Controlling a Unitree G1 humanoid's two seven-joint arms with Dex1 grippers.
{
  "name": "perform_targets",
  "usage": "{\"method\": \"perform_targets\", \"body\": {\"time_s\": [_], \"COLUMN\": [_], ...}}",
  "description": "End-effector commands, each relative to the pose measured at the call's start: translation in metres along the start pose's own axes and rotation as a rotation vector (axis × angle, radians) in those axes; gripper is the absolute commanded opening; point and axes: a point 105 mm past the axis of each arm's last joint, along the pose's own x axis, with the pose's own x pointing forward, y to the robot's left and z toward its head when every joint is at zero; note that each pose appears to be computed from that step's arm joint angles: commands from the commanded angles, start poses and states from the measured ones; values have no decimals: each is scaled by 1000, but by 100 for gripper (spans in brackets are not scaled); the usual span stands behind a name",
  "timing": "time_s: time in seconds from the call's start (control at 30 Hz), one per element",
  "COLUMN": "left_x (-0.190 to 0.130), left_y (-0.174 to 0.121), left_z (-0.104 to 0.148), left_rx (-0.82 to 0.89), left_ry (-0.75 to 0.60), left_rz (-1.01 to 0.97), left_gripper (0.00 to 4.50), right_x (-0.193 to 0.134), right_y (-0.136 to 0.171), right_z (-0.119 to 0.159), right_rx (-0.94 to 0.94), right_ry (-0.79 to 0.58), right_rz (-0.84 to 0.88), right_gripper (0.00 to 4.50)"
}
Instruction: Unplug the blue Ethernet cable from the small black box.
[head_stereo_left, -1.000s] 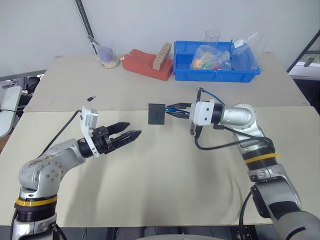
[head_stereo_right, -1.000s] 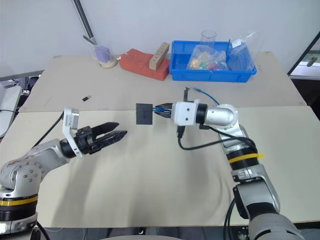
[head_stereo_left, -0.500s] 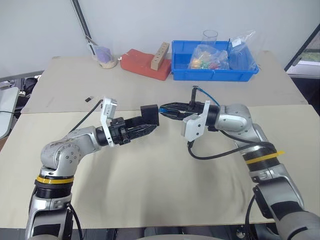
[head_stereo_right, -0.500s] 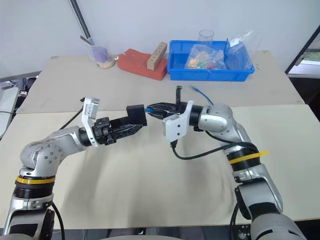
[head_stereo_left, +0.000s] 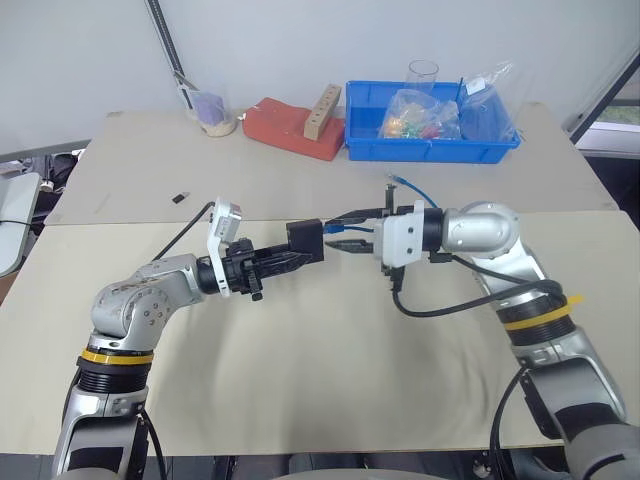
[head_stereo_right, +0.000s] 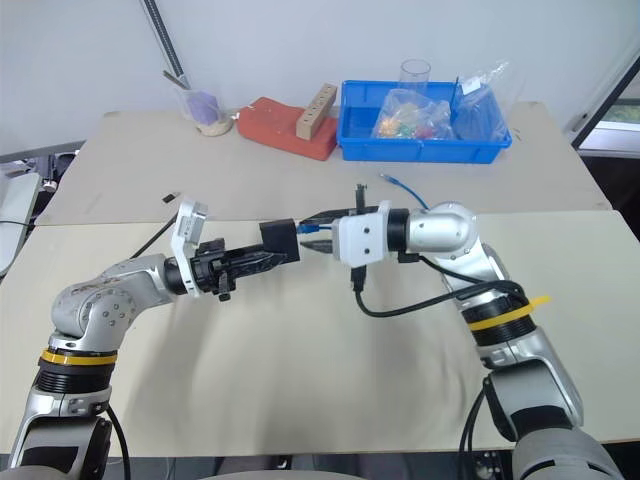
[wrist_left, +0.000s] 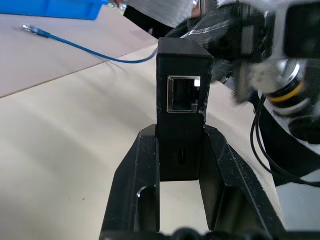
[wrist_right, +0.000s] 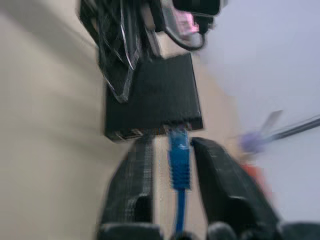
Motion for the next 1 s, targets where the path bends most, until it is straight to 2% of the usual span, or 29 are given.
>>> {"method": "perform_targets", "body": {"time_s": [0.03,0.17,0.2,0.4,0.93,1.0], "left_x": [0,0,0,0,0,0], "left_y": [-5,-10,-11,-15,-21,-21], "left_z": [13,14,14,12,12,11], "left_rx": [75,112,126,172,192,193], "left_ry": [-20,-21,-22,-6,11,15], "left_rz": [-43,-81,-91,-130,-159,-162], "left_gripper": [55,55,55,55,55,55], "right_x": [-14,-24,-24,-19,-10,-10], "right_y": [-15,-24,-26,-28,-19,-19], "right_z": [20,21,20,16,11,12], "right_rx": [212,551,624,808,834,838], "right_ry": [-46,-55,-57,-48,-35,-41], "right_rz": [50,109,122,183,276,279], "right_gripper": [283,426,446,446,446,395]}}
